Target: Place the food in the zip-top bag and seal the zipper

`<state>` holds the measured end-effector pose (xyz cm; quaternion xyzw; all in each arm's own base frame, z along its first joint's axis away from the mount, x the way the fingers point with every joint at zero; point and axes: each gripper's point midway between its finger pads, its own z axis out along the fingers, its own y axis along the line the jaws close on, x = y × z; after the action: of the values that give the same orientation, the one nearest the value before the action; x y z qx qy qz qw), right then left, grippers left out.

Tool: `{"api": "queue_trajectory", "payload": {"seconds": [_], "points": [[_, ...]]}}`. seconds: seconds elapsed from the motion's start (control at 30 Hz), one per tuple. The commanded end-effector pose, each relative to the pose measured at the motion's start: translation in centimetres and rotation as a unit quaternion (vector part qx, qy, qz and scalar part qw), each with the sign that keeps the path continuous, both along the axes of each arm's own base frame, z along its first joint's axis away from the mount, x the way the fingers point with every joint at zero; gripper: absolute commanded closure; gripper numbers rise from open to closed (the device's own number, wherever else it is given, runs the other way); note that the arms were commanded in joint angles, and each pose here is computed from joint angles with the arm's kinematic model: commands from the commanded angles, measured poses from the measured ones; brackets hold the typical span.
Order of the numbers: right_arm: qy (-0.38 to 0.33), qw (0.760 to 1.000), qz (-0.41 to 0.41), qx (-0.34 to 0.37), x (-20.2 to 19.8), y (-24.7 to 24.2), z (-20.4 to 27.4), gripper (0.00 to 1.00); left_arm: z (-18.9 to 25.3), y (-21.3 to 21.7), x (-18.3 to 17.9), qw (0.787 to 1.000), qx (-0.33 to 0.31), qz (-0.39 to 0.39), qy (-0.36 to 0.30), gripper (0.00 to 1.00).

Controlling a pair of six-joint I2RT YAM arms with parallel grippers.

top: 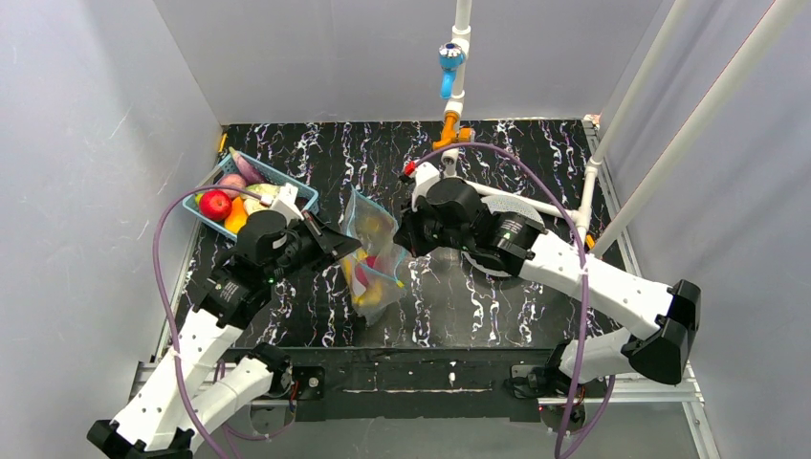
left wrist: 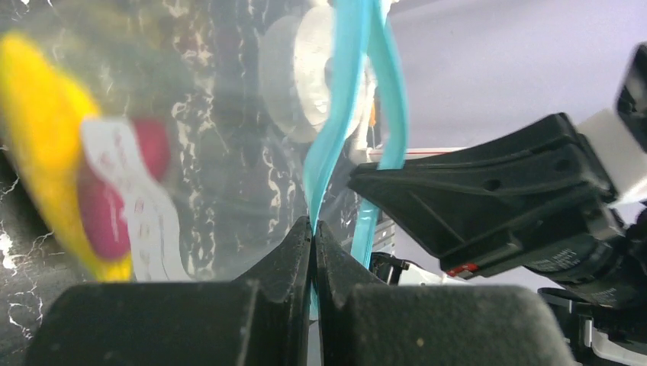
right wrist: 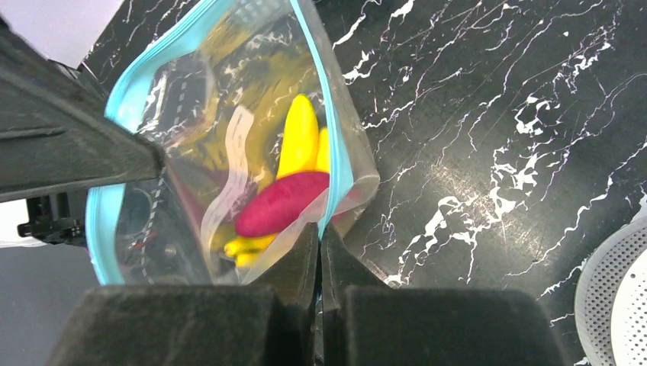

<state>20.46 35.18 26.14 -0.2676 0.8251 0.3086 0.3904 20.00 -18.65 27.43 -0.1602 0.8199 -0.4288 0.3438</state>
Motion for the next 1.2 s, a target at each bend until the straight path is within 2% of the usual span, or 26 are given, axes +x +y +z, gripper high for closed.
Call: {"api": "queue_trajectory", "payload": {"seconds": [0.0,0.07,0.13,0.17,0.23,0.33,0.47,0.6,0.7,0.83,1.0,1.17], "points": [[-0.042,0.999,-0.012,0.031,0.6,-0.8,3.1,0.99,-0.2,0.0,-0.3,1.000,0.006,-0.008,-0.003,0.98],[-0.043,0.999,-0.013,0.025,0.6,-0.9,2.7,0.99,-0.5,0.4,-0.5,1.000,0.015,-0.005,-0.004,0.80],[-0.045,0.999,-0.012,0.027,0.5,-1.0,2.6,0.99,-0.7,1.2,-0.9,0.999,0.032,0.002,-0.007,0.52],[-0.047,0.998,-0.012,0.029,0.5,-1.0,2.4,0.99,-0.9,1.8,-1.1,0.999,0.046,0.010,-0.007,0.44],[-0.051,0.998,-0.012,0.034,0.5,-1.0,2.4,0.99,-1.4,3.5,-1.5,0.996,0.084,0.032,-0.006,0.34],[-0.060,0.998,-0.021,0.027,0.9,-1.4,2.2,0.99,-1.3,7.5,-1.8,0.981,0.179,0.077,-0.016,0.23],[-0.076,0.996,-0.040,0.029,1.4,-2.1,2.0,0.99,-0.6,13.0,-1.2,0.935,0.326,0.138,-0.023,0.11],[-0.089,0.994,-0.055,0.019,1.9,-2.8,2.1,0.99,-1.0,14.1,0.8,0.905,0.403,0.134,-0.014,0.06],[-0.092,0.994,-0.057,0.021,1.9,-2.9,1.9,0.99,-2.3,14.2,3.6,0.897,0.421,0.133,0.002,0.05],[-0.091,0.994,-0.054,0.020,1.9,-2.6,1.8,0.99,-4.8,14.6,7.7,0.927,0.347,0.140,0.036,0.06],[-0.086,0.995,-0.046,0.025,1.5,-2.5,1.6,0.99,-6.8,17.8,13.0,0.936,0.288,0.190,0.063,0.09],[-0.083,0.995,-0.045,0.022,1.6,-2.3,1.4,0.99,-9.8,18.4,17.7,0.952,0.211,0.196,0.101,0.11]]}}
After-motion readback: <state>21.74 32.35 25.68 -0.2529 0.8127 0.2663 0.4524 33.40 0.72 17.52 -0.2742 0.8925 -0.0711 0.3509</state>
